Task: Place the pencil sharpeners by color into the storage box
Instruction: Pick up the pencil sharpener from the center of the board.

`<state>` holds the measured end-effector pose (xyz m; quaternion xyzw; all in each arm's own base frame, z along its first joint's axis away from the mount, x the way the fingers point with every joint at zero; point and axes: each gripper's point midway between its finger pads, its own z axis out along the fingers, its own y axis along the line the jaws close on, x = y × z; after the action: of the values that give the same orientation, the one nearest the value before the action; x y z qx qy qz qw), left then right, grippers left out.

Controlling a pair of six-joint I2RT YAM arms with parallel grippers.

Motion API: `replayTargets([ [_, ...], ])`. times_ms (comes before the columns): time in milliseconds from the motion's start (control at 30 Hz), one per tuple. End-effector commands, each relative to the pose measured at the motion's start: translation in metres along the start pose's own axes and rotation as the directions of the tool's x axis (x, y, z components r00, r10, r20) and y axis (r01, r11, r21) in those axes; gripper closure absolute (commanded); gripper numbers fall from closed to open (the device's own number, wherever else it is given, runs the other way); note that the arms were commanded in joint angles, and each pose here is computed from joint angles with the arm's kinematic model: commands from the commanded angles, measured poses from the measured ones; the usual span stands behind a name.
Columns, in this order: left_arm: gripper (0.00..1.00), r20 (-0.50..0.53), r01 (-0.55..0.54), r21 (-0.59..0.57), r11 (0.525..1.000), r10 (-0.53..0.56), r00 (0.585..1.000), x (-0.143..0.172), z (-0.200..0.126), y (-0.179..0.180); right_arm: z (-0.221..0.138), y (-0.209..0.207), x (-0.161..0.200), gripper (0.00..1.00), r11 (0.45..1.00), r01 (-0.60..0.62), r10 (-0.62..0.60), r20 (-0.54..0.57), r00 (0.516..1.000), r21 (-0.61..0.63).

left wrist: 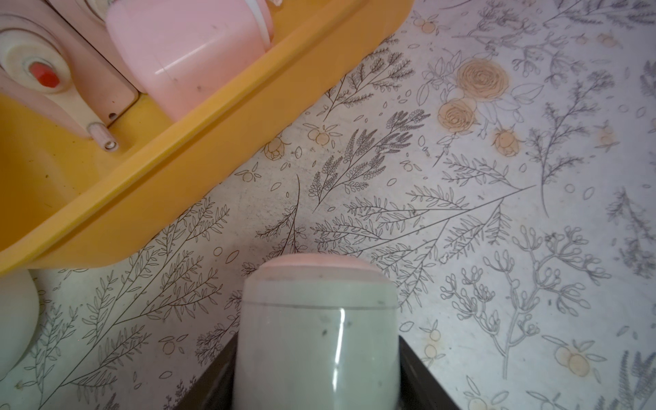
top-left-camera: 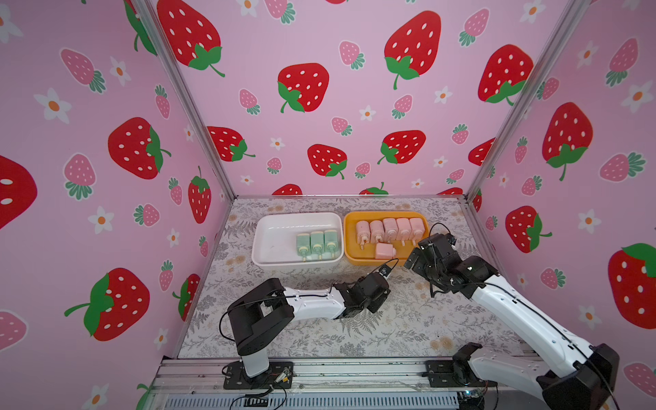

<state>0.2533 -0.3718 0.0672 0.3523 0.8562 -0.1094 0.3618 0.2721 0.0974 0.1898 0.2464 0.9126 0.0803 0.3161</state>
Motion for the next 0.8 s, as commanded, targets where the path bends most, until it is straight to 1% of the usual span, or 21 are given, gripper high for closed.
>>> replayTargets([
  [0, 1.0, 0.039, 0.05, -0.015, 0.999, -0.049, 0.998, -0.021, -0.017, 0.009, -0.004, 0.017, -0.012, 0.0, 0.987, 0.139, -0.135, 0.058, 0.989, -0.079],
  [67, 1.0, 0.054, 0.096, -0.018, 0.995, -0.095, 0.994, -0.025, -0.025, 0.017, -0.006, 0.029, -0.013, 0.0, 0.969, 0.212, -0.205, 0.068, 0.976, -0.13],
  [133, 1.0, 0.075, 0.143, -0.03, 0.989, -0.141, 0.987, -0.03, -0.036, 0.028, -0.007, 0.046, -0.011, 0.0, 0.932, 0.296, -0.283, 0.089, 0.955, -0.209],
  [167, 1.0, 0.084, 0.161, -0.042, 0.986, -0.157, 0.984, -0.032, -0.041, 0.034, -0.007, 0.052, -0.01, 0.0, 0.917, 0.318, -0.303, 0.101, 0.948, -0.239],
  [300, 1.0, 0.108, 0.233, -0.1, 0.967, -0.222, 0.969, -0.036, -0.063, 0.062, -0.007, 0.078, -0.012, 0.0, 0.833, 0.433, -0.38, 0.213, 0.9, -0.345],
  [333, 1.0, 0.113, 0.247, -0.104, 0.963, -0.236, 0.965, -0.036, -0.069, 0.068, -0.006, 0.082, -0.012, 0.0, 0.816, 0.455, -0.391, 0.239, 0.889, -0.355],
  [433, 1.0, 0.131, 0.291, -0.139, 0.947, -0.273, 0.953, -0.038, -0.086, 0.091, 0.0, 0.092, -0.022, 0.0, 0.796, 0.493, -0.393, 0.321, 0.862, -0.351],
  [567, 1.0, 0.169, 0.336, -0.214, 0.917, -0.304, 0.938, -0.045, -0.111, 0.128, 0.002, 0.111, -0.036, 0.0, 0.786, 0.494, -0.347, 0.397, 0.85, -0.371],
  [667, 1.0, 0.19, 0.357, -0.272, 0.894, -0.314, 0.93, -0.049, -0.125, 0.155, 0.003, 0.125, -0.042, 0.0, 0.77, 0.495, -0.32, 0.428, 0.845, -0.401],
  [767, 1.0, 0.205, 0.377, -0.336, 0.863, -0.324, 0.924, -0.05, -0.136, 0.182, 0.004, 0.133, -0.041, 0.0, 0.747, 0.513, -0.325, 0.441, 0.836, -0.423],
])
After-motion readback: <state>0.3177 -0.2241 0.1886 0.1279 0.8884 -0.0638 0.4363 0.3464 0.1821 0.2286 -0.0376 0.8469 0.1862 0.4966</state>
